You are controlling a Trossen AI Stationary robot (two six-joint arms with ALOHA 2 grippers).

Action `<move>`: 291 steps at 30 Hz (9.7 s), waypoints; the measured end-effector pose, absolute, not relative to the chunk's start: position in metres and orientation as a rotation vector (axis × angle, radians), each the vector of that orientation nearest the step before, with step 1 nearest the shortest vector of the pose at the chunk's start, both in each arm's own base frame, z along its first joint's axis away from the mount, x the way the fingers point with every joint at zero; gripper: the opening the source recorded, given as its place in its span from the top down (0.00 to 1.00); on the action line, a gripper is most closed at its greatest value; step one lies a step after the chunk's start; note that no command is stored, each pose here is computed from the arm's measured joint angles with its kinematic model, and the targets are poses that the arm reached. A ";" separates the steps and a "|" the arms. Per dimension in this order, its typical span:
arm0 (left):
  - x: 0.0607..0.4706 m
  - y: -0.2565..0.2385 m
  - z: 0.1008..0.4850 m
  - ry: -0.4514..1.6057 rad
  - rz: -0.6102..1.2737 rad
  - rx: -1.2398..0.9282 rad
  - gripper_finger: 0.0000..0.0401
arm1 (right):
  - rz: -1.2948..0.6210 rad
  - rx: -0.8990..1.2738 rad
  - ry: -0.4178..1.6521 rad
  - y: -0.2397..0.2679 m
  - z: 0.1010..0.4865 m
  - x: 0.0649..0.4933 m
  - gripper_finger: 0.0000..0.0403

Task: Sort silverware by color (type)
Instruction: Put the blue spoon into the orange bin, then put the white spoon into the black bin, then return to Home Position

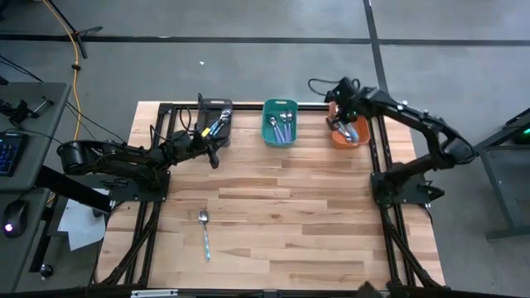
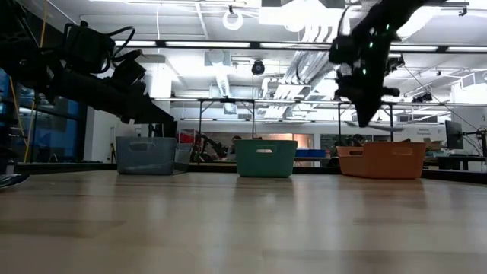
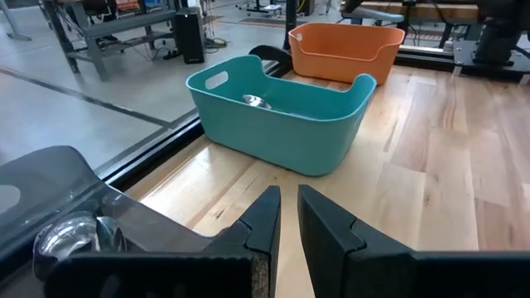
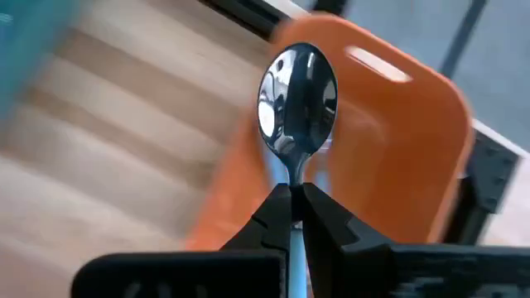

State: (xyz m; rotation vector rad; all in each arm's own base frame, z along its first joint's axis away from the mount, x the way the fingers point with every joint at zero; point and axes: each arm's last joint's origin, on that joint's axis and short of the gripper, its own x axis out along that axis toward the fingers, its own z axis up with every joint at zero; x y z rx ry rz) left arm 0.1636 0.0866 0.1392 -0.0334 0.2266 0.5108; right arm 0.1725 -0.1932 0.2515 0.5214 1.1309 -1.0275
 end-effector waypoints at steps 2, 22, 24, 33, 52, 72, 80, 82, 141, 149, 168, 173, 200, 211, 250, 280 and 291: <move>0.164 0.087 0.139 0.229 0.512 -0.047 0.91 | -1.036 0.530 1.197 -0.209 0.240 0.165 1.00; 0.163 0.086 0.134 0.259 0.519 -0.113 0.91 | -0.934 0.620 1.350 -0.262 0.160 0.160 0.99; 0.163 0.086 0.134 0.261 0.518 -0.113 0.91 | -0.932 0.619 1.351 -0.262 0.160 0.161 0.97; 0.168 0.080 0.135 0.333 0.467 -0.067 0.91 | -0.942 0.516 1.357 -0.265 0.184 0.176 0.75; 0.198 0.034 0.189 0.775 0.317 -0.178 0.91 | -0.728 0.052 0.572 -0.181 0.235 0.204 0.97; 0.188 -0.032 0.241 1.086 0.419 -0.805 0.82 | -0.658 -0.038 0.363 -0.157 0.253 0.214 1.00; 0.190 -0.060 0.223 1.214 0.460 -0.748 0.63 | -0.654 -0.063 0.370 -0.157 0.251 0.214 1.00; 0.190 -0.066 0.214 1.265 0.455 -0.695 0.60 | -0.654 -0.065 0.370 -0.157 0.251 0.214 1.00; 0.191 -0.057 0.169 1.293 0.074 -0.270 0.99 | -0.650 -0.061 0.373 -0.157 0.250 0.214 1.00; 0.195 -0.026 0.214 1.206 0.280 -0.193 1.00 | -0.650 -0.061 0.373 -0.157 0.250 0.214 1.00; 0.186 0.086 0.333 0.998 0.595 -0.064 1.00 | -0.650 -0.061 0.373 -0.157 0.251 0.214 1.00; 0.181 0.119 0.352 1.109 0.639 -0.022 1.00 | -0.650 -0.061 0.373 -0.157 0.251 0.214 1.00; 0.204 0.288 0.242 1.498 0.421 -0.267 1.00 | -0.649 -0.065 0.374 -0.157 0.251 0.214 1.00; 0.202 0.302 0.229 1.487 0.452 -0.255 0.89 | -0.649 -0.065 0.374 -0.157 0.251 0.214 1.00; 0.216 0.304 0.202 1.283 0.482 -0.003 1.00 | -0.650 -0.065 0.374 -0.157 0.250 0.214 1.00; 0.190 0.181 0.246 0.517 0.415 0.094 1.00 | -0.396 -0.175 0.264 -0.124 0.181 0.191 1.00; 0.162 0.126 0.217 0.297 0.351 0.055 1.00 | -0.391 -0.216 0.183 -0.094 0.183 0.170 1.00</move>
